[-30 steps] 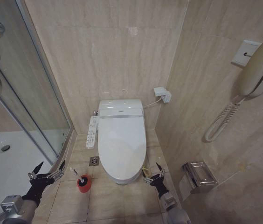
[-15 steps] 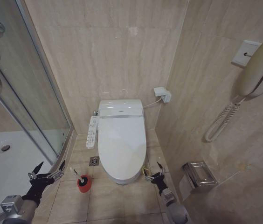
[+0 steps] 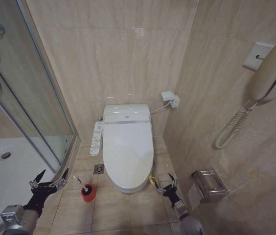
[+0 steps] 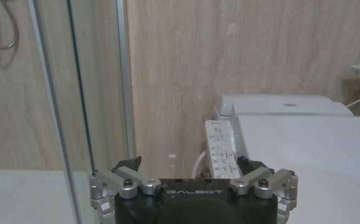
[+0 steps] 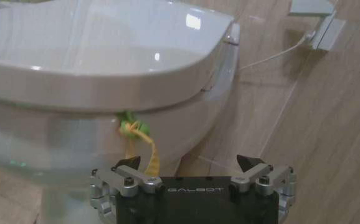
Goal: Open the toilet lid, clean the toilet bowl with a toilet brush, close the toilet lid, and flush.
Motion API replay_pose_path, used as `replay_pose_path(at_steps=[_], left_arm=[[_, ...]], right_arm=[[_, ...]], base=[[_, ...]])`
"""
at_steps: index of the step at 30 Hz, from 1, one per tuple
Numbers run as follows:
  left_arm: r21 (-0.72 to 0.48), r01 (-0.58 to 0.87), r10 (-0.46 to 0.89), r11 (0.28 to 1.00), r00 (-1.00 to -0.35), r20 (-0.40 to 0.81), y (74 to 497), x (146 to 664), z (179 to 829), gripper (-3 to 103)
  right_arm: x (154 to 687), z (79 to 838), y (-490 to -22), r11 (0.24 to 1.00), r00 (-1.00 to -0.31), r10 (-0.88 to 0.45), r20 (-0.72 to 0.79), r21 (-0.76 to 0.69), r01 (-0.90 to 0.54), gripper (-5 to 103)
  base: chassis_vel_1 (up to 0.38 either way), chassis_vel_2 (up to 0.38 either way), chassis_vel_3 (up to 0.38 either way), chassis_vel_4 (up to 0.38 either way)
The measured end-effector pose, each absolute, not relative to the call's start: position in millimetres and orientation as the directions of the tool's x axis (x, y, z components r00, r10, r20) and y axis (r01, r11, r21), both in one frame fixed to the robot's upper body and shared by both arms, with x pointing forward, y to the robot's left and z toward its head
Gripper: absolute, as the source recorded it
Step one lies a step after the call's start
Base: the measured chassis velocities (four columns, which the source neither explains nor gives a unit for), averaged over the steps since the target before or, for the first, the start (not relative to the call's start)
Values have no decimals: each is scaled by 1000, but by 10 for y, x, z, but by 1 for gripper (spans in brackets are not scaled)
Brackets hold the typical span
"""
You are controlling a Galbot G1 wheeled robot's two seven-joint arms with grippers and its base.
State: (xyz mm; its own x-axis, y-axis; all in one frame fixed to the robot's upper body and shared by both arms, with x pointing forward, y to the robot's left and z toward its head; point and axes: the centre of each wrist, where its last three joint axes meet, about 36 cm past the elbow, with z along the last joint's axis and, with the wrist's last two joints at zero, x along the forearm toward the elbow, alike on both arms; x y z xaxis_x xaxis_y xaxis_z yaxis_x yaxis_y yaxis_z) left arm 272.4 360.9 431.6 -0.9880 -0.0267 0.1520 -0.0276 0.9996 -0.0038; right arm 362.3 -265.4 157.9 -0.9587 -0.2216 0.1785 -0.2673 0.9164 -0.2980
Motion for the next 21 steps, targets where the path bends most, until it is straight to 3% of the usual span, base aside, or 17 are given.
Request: replay_pose_path(at_steps=[21], left_arm=[[-4, -28, -27, 1000, -988, 152, 3609, 2724, 4316, 100]], right_arm=[[3749, 1374, -2654, 930, -969, -156, 190, -303, -209, 100]], base=[[0, 0, 0, 0]])
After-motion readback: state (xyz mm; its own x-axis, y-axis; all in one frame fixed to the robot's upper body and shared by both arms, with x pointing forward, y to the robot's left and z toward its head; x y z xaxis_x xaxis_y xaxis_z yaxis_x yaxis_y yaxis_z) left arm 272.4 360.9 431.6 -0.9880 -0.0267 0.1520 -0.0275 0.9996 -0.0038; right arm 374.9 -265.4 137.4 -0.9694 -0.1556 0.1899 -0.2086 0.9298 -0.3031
